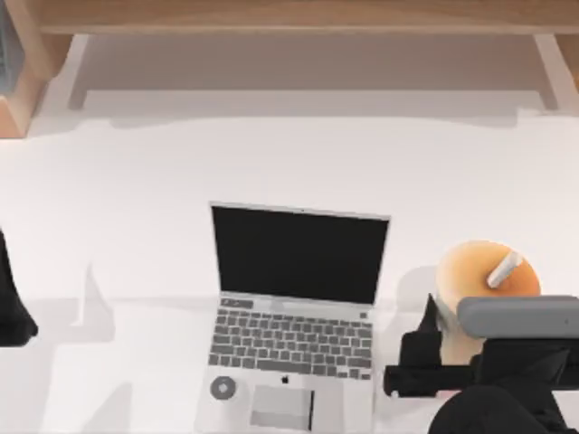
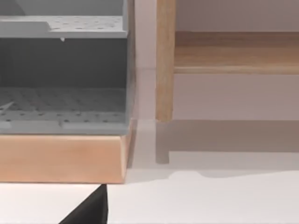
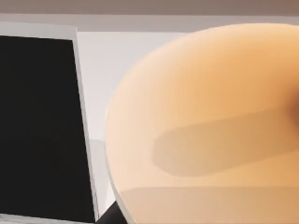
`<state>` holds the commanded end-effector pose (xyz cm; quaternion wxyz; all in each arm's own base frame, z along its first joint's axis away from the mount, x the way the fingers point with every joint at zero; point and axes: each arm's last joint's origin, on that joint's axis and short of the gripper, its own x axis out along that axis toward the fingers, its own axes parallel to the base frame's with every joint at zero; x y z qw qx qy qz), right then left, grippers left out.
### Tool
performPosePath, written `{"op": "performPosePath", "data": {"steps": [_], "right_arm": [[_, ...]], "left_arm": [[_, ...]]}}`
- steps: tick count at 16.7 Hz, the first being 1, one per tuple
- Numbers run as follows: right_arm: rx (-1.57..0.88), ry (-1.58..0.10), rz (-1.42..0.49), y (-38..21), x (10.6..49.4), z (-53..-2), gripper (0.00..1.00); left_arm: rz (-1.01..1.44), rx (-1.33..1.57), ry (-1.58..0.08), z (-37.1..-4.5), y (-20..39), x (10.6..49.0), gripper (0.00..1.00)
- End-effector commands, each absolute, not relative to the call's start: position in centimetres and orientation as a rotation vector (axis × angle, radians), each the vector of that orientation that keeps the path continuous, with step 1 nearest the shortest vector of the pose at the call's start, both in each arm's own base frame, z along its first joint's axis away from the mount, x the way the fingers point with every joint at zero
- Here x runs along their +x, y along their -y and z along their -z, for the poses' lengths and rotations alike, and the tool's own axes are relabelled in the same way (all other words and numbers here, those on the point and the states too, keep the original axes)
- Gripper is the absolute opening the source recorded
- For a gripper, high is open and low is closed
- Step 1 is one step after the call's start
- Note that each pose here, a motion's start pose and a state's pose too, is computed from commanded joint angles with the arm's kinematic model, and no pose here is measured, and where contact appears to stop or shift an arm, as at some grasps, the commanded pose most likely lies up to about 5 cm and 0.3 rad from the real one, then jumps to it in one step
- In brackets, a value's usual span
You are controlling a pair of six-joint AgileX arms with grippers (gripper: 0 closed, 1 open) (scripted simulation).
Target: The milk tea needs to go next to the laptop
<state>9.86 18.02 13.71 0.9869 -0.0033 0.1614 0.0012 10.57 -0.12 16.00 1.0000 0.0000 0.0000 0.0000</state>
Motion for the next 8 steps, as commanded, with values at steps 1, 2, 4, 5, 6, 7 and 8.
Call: {"op": "performPosePath", "data": {"steps": [1, 2, 4, 5, 6, 7, 8], "right_arm": [[-0.007, -0.324, -0.002, -18.02, 9.86, -13.71, 0.90], [-0.007, -0.324, -0.002, -18.02, 9.86, -13.71, 0.98], [-0.007, -0.324, -0.002, -18.02, 9.86, -13.71, 1.00], [-0.007, -0.324, -0.002, -18.02, 9.86, -13.71, 1.00], [-0.007, -0.324, -0.002, -18.02, 9.86, -13.71, 1.00], [-0.007, -0.324, -0.002, -18.02, 9.86, -13.71, 1.00], [-0.007, -0.324, -0.002, -18.02, 9.86, -13.71, 1.00]], "left_arm": [[0.000, 0.000, 0.000, -16.00, 0.12, 10.57, 1.00], [0.000, 0.000, 0.000, -16.00, 0.12, 10.57, 1.00], [0.000, 0.000, 0.000, -16.00, 0.12, 10.57, 1.00], [0.000, 0.000, 0.000, -16.00, 0.12, 10.57, 1.00], [0.000, 0.000, 0.000, -16.00, 0.12, 10.57, 1.00], [0.000, 0.000, 0.000, -16.00, 0.12, 10.57, 1.00], [0.000, 0.000, 0.000, -16.00, 0.12, 10.57, 1.00]]}}
